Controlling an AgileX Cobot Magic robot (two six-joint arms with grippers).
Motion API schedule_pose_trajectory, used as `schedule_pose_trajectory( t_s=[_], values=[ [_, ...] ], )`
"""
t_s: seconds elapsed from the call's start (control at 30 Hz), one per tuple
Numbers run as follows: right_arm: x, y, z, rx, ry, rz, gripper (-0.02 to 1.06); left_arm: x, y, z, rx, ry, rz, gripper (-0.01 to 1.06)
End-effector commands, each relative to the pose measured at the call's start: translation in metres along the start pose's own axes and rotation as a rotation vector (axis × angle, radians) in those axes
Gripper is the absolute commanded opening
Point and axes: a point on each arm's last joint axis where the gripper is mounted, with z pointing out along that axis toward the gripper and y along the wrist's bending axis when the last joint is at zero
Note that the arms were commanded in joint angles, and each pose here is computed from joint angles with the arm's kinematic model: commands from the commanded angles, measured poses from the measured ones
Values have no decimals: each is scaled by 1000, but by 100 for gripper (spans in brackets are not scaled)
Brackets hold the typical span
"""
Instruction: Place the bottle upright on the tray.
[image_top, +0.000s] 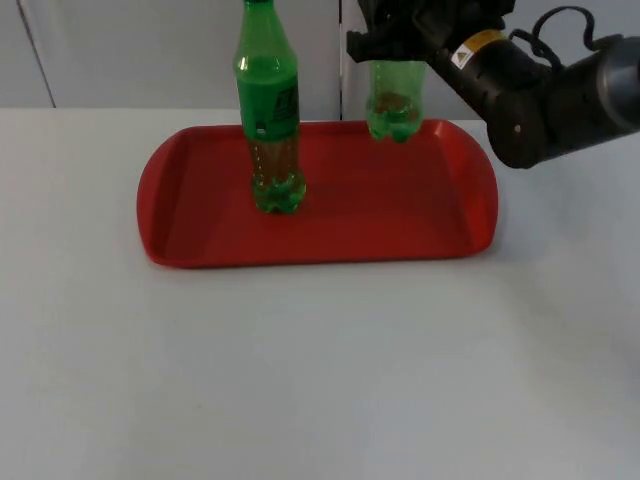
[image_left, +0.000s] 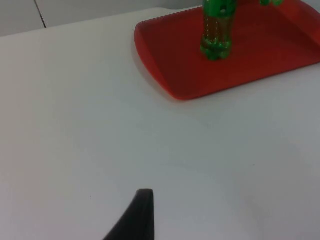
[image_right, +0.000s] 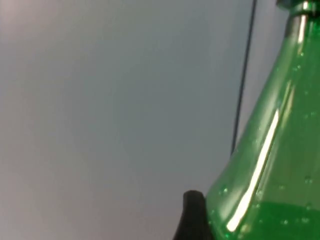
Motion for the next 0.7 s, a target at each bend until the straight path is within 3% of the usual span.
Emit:
schedule_pose_trajectory(
  t_s=[0.0, 0.67],
  values=[
    [1, -5, 3, 12, -40, -3, 0, 1, 0, 1, 2, -5, 0, 105],
    [59, -2, -7, 15, 2, -1, 0, 1, 0, 1, 0, -5, 1, 105]
  ],
)
